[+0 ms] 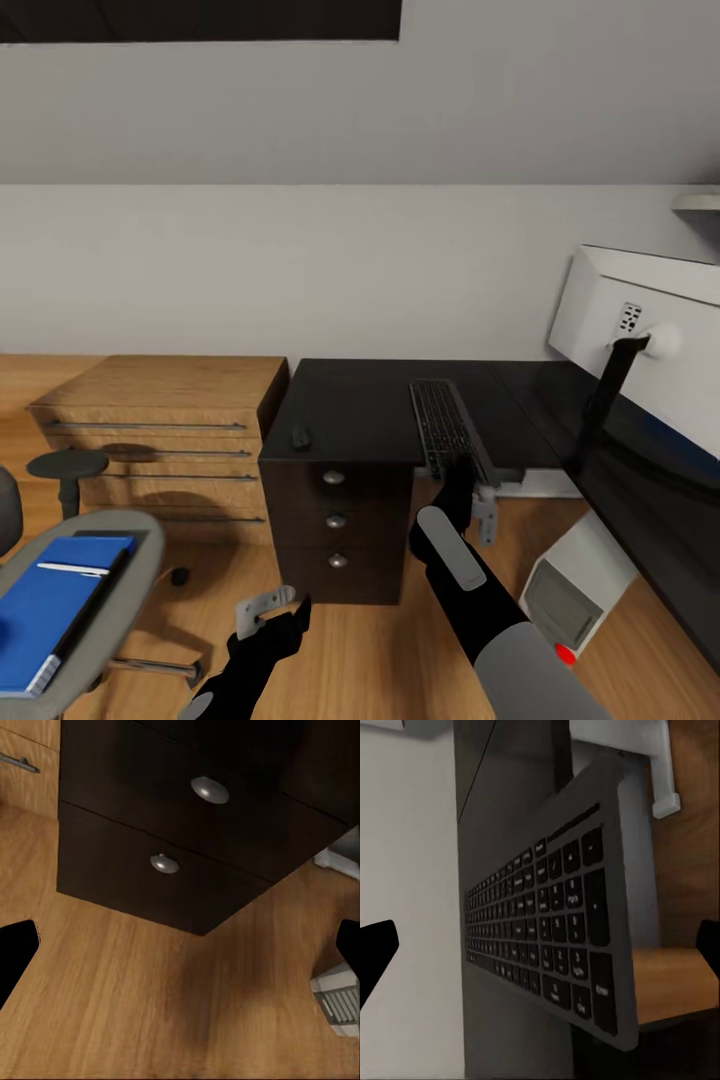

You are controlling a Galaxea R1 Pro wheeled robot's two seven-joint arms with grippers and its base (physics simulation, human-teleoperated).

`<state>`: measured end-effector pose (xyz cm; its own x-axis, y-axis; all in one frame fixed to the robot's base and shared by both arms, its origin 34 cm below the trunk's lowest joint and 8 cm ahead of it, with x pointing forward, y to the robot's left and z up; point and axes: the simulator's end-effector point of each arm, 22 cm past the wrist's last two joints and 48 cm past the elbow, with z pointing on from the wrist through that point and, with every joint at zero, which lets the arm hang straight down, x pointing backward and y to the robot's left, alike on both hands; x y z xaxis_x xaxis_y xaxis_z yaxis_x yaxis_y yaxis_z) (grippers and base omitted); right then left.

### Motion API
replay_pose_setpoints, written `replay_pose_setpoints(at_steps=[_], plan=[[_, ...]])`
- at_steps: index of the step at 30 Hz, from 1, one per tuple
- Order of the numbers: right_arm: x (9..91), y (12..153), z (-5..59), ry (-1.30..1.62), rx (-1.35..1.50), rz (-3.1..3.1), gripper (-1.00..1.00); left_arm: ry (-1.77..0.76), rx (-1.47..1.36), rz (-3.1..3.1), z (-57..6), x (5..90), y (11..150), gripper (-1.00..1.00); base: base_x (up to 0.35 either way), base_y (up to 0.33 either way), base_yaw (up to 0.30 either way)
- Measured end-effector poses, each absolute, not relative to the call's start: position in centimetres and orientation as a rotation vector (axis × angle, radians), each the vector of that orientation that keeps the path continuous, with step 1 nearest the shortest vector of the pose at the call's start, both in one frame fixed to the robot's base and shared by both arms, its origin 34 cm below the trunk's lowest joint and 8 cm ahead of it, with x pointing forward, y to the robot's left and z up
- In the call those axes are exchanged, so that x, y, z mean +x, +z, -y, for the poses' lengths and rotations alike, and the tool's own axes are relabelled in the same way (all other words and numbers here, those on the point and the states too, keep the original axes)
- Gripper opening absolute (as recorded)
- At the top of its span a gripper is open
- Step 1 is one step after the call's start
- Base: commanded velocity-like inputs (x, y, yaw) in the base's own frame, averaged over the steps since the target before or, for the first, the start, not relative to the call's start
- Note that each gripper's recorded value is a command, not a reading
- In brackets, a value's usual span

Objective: In the bedroom, organize the workspace by keeping the computer under the desk, ensuring the monitor is on the desk, placing the keyboard on the desk next to the monitor, placing the mouse on the desk next to the keyboard, moving the folder from the swivel chair onto the desk next to the mouse, stacking the notebook on top of the folder with the pen on top of the notebook, and positioning the swivel chair next to the desk.

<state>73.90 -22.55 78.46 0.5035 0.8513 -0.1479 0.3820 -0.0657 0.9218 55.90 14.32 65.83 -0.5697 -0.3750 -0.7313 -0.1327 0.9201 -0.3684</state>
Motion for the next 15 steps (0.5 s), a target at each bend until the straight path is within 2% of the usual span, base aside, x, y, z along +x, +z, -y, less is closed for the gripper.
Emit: replay_pose_setpoints(at_steps=[9,15], plan=[[73.6,77.4,22.7,0.514,1.665,-1.085,1.0,-0.311,-0.399,-2.165,-16.1,56.2,65.7,1.0,-0.319,0.0,0.0],[72.7,74.6,23.0,0.435,1.659,-1.136,1.0,-0.306,-0.401,-2.163,-16.3,56.2,65.7,1.0,-0.082,0.0,0.0]])
